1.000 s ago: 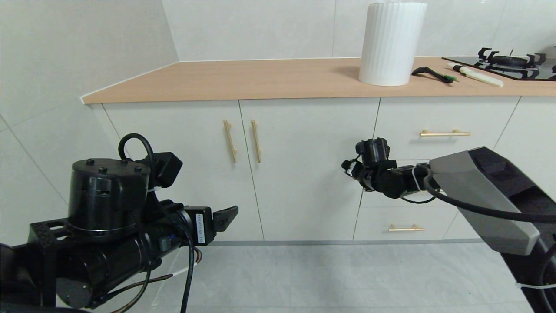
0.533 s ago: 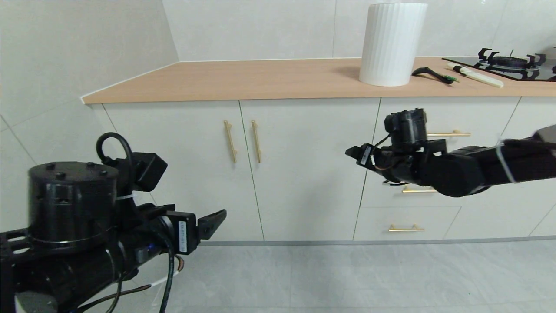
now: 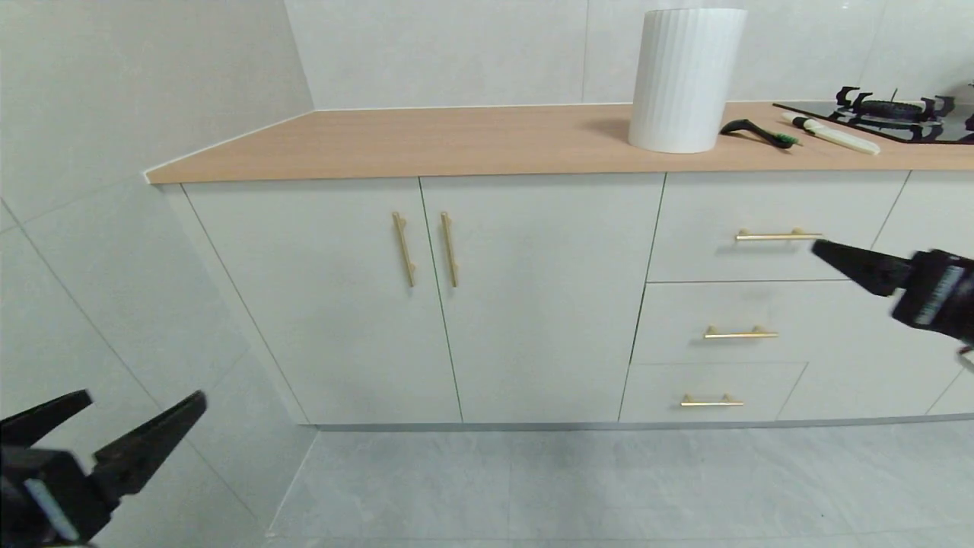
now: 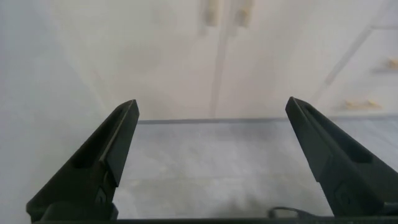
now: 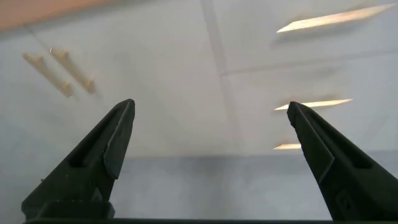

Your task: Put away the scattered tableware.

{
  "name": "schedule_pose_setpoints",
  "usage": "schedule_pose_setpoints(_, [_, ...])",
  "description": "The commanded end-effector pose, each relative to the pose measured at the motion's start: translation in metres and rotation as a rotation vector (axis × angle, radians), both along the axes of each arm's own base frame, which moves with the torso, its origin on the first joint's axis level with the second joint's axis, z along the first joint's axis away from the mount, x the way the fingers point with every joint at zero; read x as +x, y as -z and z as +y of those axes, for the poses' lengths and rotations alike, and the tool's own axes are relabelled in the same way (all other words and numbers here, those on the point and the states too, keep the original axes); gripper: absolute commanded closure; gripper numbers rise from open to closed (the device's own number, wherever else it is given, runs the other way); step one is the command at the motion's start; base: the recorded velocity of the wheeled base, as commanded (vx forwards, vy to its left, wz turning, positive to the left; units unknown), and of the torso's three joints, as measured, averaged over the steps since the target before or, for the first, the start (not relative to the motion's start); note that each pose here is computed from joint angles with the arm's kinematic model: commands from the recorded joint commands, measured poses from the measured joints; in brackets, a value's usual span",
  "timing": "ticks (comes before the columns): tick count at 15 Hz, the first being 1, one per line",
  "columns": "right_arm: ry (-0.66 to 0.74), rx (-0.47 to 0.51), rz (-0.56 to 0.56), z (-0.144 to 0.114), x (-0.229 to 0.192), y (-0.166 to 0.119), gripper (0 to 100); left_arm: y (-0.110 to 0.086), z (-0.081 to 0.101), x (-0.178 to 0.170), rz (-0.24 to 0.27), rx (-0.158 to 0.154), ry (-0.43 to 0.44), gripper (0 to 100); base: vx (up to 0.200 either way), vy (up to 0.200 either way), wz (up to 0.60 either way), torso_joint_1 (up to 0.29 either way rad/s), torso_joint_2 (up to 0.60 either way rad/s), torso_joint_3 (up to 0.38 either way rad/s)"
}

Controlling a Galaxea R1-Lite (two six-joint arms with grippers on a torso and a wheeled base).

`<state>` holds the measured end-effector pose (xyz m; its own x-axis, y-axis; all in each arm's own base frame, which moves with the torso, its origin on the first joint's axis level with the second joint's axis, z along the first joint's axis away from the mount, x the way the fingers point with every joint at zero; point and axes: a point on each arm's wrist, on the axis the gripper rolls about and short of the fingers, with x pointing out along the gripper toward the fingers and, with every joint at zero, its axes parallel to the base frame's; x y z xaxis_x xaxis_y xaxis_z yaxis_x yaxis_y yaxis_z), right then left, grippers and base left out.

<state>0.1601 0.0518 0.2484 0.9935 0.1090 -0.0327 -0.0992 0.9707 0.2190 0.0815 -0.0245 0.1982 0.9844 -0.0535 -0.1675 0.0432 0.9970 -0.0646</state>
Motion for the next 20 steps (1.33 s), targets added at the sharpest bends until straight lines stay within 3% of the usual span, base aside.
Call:
schedule_pose_setpoints(1, [0.116,-0.104,-0.233,-0.046,-0.115,0.021,0,0.025,0.03,-0.077,-0.117,-0.013,-0.076,0,0.0,0.0,0.0,0.0,0.0,0.0])
schedule_pose_setpoints(4, [0.257,-0.247,-0.286,-0.061,-0.181,0.044,0,0.048,0.041,-0.115,-0.167,0.074,-0.108,0,0.0,0.0,0.0,0.0,0.0,0.0])
schedule_pose_setpoints(6, [0.315,-0.257,-0.311,-0.063,-0.205,0.06,0,0.052,0.04,-0.124,-0.205,0.083,-0.173,0,0.0,0.0,0.0,0.0,0.0,0.0])
schedule_pose_setpoints(9, [0.362,-0.247,-0.268,-0.061,-0.206,0.084,0,0.053,0.038,-0.124,-0.198,0.085,-0.278,0,0.0,0.0,0.0,0.0,0.0,0.0])
schedule_pose_setpoints(11, [0.422,-0.245,-0.301,-0.058,-0.21,0.105,0,0.057,0.034,-0.125,-0.202,0.087,-0.353,0,0.0,0.0,0.0,0.0,0.0,0.0])
schedule_pose_setpoints(12, [0.42,-0.247,-0.268,-0.058,-0.204,0.115,0,0.06,0.032,-0.131,-0.241,0.086,-0.361,0,0.0,0.0,0.0,0.0,0.0,0.0])
schedule_pose_setpoints(13, [0.426,-0.238,-0.275,-0.058,-0.201,0.119,0,0.066,0.031,-0.133,-0.246,0.085,-0.352,0,0.0,0.0,0.0,0.0,0.0,0.0])
schedule_pose_setpoints(15, [0.406,-0.23,-0.261,-0.058,-0.193,0.134,0,0.079,0.031,-0.127,-0.211,0.089,-0.35,0,0.0,0.0,0.0,0.0,0.0,0.0])
schedule_pose_setpoints(16, [0.325,-0.25,-0.207,-0.056,-0.186,0.152,0,0.086,0.031,-0.122,-0.218,0.102,-0.344,0,0.0,0.0,0.0,0.0,0.0,0.0])
schedule_pose_setpoints(18, [0.273,-0.249,-0.137,-0.055,-0.184,0.161,0,0.1,0.029,-0.113,-0.225,0.166,-0.265,0,0.0,0.0,0.0,0.0,0.0,0.0])
schedule_pose_setpoints(19, [0.272,-0.252,-0.12,-0.055,-0.184,0.163,0,0.115,0.029,-0.106,-0.203,0.193,-0.243,0,0.0,0.0,0.0,0.0,0.0,0.0])
schedule_pose_setpoints(20, [0.262,-0.259,-0.074,-0.055,-0.183,0.168,0,0.117,0.028,-0.105,-0.205,0.195,-0.231,0,0.0,0.0,0.0,0.0,0.0,0.0])
